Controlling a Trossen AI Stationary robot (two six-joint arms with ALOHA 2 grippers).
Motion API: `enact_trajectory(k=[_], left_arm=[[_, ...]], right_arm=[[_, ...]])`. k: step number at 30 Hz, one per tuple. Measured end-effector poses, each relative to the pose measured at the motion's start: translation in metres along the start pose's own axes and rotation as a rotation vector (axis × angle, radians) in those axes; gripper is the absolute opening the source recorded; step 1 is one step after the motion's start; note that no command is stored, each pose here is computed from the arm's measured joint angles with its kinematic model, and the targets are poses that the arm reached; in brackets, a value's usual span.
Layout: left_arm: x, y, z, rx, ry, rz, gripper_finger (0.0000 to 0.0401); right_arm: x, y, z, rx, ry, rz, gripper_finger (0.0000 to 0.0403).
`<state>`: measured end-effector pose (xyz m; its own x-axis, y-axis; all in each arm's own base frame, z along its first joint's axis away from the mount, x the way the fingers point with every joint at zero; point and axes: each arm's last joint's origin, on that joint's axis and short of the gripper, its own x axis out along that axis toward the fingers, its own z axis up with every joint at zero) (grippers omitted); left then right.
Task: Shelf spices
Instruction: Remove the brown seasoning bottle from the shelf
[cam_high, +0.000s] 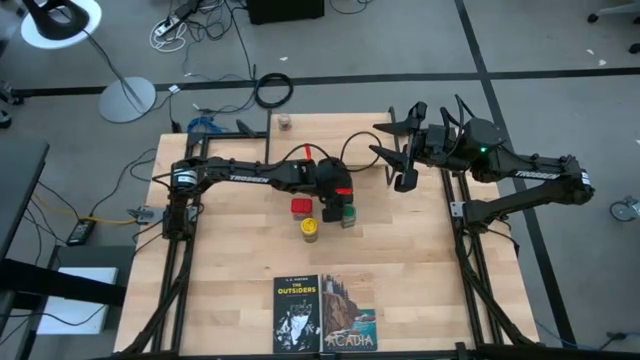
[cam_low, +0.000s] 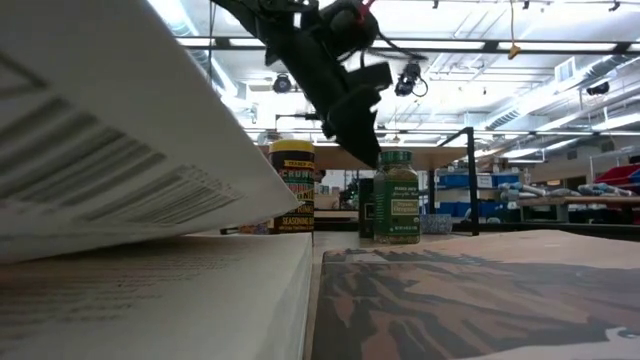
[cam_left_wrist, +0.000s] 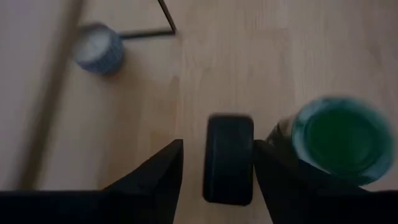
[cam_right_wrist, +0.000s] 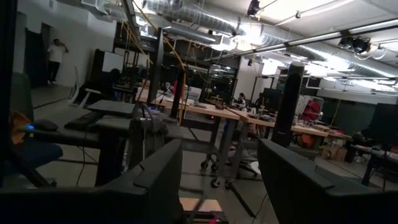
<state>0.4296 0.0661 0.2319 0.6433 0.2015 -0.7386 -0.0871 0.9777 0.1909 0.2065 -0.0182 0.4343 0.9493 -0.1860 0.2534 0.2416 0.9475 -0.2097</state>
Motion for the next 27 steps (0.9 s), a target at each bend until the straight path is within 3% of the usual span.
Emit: enact_trajectory(k=[6, 10, 20, 27], left_arm=[[-0.049, 0.010, 0.026, 0.032, -0.056, 0.085, 0.0199], [-0.082, 0.027, 0.031, 0.066, -0.036, 0.220, 0.0199], [-0.157, 0.118, 0.009, -0.125, -0.068, 0.391, 0.0243], [-0.161, 0.170, -0.022, -0.294, -0.007, 0.380, 0.0291]], right_arm=[[0.000, 0.000, -0.001, -0.054, 0.013, 0.005, 0.0208], [0.000, 0.001, -0.004, -0.055, 0.040, 0.019, 0.0208], [-0.001, 0.010, -0.004, -0.049, 0.044, 0.069, 0.0208], [-0.001, 0.012, -0.003, -0.052, 0.045, 0.081, 0.0208]])
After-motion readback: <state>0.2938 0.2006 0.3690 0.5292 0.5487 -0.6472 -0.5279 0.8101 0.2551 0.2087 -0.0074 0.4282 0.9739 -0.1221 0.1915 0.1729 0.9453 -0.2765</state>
